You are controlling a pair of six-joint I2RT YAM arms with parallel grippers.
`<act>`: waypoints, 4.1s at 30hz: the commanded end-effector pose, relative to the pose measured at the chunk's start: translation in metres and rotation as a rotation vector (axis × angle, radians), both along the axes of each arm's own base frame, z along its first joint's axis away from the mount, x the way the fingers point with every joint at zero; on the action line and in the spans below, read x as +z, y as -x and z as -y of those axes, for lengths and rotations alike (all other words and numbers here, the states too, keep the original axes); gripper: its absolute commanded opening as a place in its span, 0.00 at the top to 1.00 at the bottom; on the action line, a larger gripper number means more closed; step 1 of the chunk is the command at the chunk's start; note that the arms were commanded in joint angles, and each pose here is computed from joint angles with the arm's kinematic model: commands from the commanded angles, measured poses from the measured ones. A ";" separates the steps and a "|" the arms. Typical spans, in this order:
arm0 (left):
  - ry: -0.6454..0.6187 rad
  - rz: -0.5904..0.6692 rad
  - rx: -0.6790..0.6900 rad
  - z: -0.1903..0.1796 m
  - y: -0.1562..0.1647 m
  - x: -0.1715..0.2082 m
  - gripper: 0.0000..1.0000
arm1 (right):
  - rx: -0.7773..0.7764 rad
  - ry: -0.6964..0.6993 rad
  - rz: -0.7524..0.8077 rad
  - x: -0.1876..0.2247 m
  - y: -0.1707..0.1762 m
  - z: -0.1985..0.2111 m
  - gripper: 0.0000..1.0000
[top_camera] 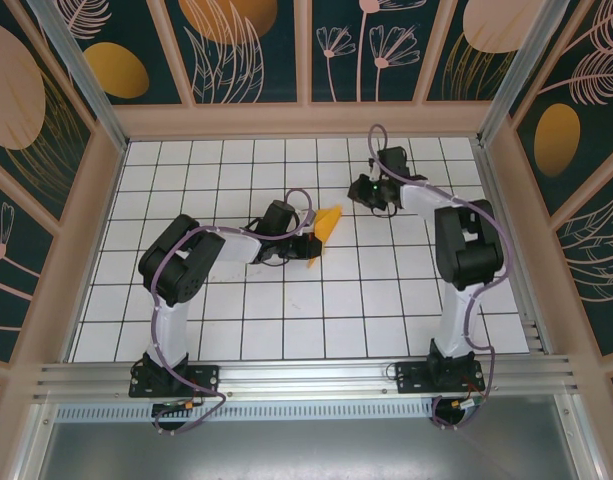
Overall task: Fold a paper plane with a square sheet of paper (fold left side to right side)
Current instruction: Fold the wing for the fifth time at the center of the table.
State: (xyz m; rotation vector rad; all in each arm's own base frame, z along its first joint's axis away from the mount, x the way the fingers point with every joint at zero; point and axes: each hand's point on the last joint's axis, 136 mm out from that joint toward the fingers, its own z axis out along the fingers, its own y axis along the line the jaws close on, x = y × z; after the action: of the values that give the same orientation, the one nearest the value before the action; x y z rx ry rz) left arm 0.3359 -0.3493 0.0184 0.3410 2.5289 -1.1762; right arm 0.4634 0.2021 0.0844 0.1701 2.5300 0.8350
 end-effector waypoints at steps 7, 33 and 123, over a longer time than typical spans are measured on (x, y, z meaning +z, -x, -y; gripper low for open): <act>-0.142 -0.152 0.005 -0.028 0.032 -0.044 0.98 | 0.113 -0.092 -0.090 -0.026 0.052 -0.076 0.82; -0.250 -0.220 -0.093 -0.068 0.091 -0.057 0.98 | 0.042 0.069 -0.227 -0.095 0.044 -0.043 0.83; -0.219 0.328 0.467 -0.117 -0.009 0.112 0.69 | -0.148 0.185 -0.111 -0.008 0.088 -0.022 0.25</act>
State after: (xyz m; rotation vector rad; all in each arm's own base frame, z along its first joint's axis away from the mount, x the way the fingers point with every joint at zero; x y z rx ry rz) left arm 0.3295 -0.2362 0.1065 0.0449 2.3605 -0.6483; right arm 0.3933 0.2410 0.0955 0.2320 2.5953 0.6411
